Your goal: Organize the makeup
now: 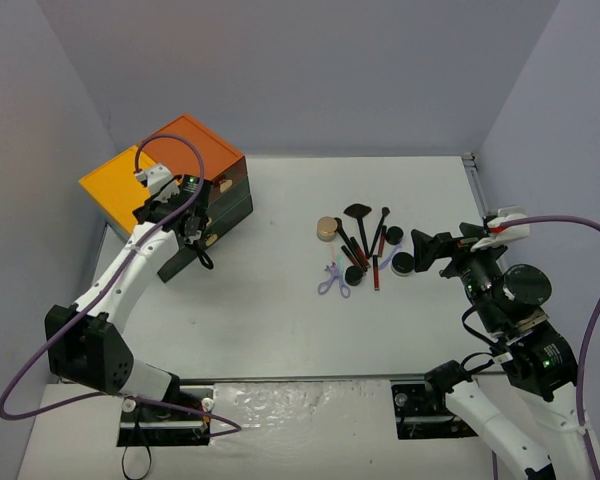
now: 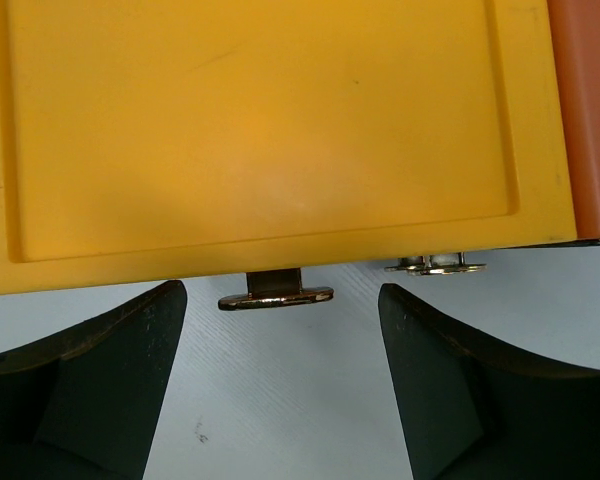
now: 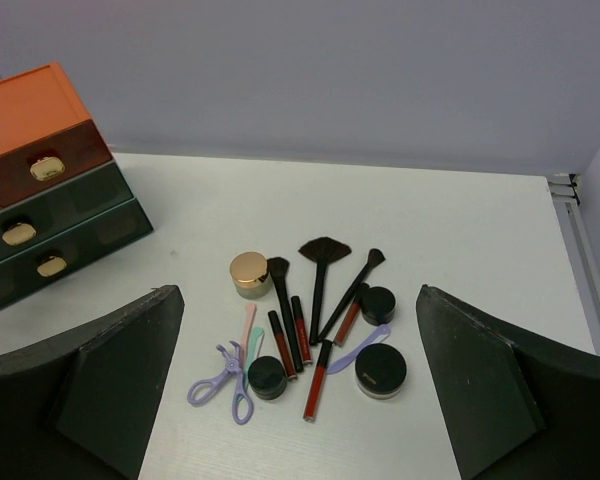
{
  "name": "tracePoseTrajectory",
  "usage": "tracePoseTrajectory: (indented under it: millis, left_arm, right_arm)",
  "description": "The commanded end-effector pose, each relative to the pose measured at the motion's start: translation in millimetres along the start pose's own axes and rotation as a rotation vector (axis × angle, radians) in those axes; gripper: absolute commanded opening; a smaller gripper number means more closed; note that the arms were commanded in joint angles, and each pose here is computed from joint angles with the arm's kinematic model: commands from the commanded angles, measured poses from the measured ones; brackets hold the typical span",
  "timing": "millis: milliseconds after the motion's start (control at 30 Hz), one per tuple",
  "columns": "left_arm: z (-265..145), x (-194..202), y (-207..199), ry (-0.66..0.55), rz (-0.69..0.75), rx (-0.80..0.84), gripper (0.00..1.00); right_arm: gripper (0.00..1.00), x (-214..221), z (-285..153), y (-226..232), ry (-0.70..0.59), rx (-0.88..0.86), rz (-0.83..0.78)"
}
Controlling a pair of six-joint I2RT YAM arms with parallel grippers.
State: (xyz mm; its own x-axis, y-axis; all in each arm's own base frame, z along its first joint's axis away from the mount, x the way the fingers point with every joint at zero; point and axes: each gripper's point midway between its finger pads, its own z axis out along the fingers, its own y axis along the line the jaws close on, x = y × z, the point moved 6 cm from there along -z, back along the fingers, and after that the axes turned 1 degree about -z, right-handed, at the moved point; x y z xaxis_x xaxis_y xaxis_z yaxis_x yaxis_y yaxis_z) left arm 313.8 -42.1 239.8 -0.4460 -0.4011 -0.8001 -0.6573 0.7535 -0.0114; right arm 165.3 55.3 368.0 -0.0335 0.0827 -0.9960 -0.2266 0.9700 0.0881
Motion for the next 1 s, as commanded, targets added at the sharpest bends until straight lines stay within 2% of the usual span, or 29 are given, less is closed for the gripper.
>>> tracePoseTrajectory:
  millis: [0, 167, 433, 633, 833, 900, 967]
  left_arm:
    - [-4.9, -24.7, -3.7, -0.059, -0.075, 0.017, 0.72]
    - [-0.8, -29.3, -0.3, -0.060, -0.080, 0.008, 0.69]
    - [-5.6, -38.3, -3.3, -0.071, -0.097, 0.029, 0.58]
    - [-11.4, -41.2, -3.1, -0.069, -0.112, 0.036, 0.39]
    - [-15.2, -23.5, -5.5, -0.019, -0.102, 0.053, 0.20]
    - [-19.9, -17.4, -4.4, -0.006, -0.094, 0.057, 0.15]
    - [-26.2, -8.9, -2.0, 0.020, -0.079, 0.062, 0.14]
  right_arm:
    - [1.00, -11.2, 1.1, -1.3, -0.057, 0.014, -0.007]
    - [1.00, -11.2, -0.3, -1.9, -0.057, 0.015, -0.011]
    - [1.00, -8.1, 0.5, -1.2, -0.049, 0.010, -0.018]
    - [1.00, -6.6, 0.3, -0.6, -0.046, 0.004, -0.023]
    - [1.00, -5.8, -0.6, -1.5, -0.046, 0.009, -0.030]
    - [1.00, -5.0, -1.1, -1.8, -0.046, 0.010, -0.029]
    - [1.00, -5.3, -1.9, -1.7, -0.049, 0.009, -0.025]
